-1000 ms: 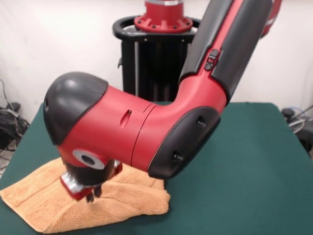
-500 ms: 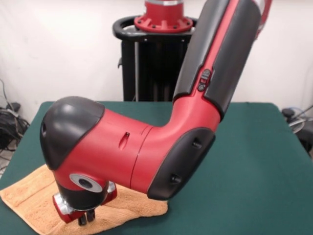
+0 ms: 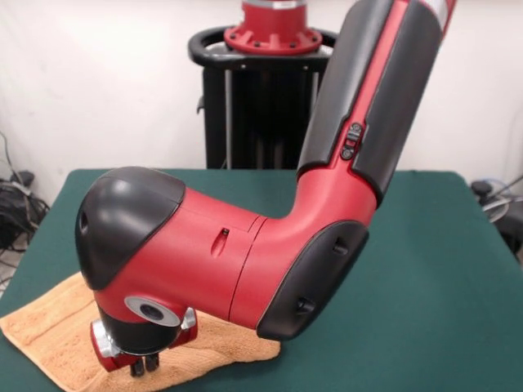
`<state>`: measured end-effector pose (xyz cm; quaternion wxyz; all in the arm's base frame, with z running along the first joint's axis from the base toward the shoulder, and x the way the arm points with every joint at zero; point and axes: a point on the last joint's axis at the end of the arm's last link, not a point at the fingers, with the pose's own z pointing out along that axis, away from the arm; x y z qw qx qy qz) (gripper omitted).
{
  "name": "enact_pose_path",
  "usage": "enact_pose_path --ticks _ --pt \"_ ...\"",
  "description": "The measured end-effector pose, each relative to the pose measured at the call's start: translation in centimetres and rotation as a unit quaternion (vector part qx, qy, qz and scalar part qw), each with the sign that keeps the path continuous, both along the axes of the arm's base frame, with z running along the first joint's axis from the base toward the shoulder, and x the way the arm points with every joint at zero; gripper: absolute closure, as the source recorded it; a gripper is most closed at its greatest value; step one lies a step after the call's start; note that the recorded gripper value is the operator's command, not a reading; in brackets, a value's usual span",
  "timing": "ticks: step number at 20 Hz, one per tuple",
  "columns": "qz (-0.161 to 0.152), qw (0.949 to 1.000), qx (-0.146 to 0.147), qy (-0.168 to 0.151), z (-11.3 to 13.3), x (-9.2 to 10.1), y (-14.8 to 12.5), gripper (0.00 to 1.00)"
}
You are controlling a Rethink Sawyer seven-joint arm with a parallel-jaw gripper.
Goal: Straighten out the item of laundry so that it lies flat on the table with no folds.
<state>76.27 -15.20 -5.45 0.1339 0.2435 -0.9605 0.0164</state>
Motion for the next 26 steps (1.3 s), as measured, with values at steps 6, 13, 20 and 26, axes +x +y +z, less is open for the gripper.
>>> enact_pose_path --ticks 6,13,20,26 --pt "0.000 1.0000 0.000 0.000 0.0 0.0 0.0 1.00" --pt "-0.003 1.0000 0.002 -0.002 0.1 0.1 -0.6 1.00" --pt "-0.023 0.9991 0.029 -0.020 0.4 0.3 -2.2 1.00" --pt "-0.026 0.9973 0.056 -0.040 1.4 0.4 -3.8 1.00"
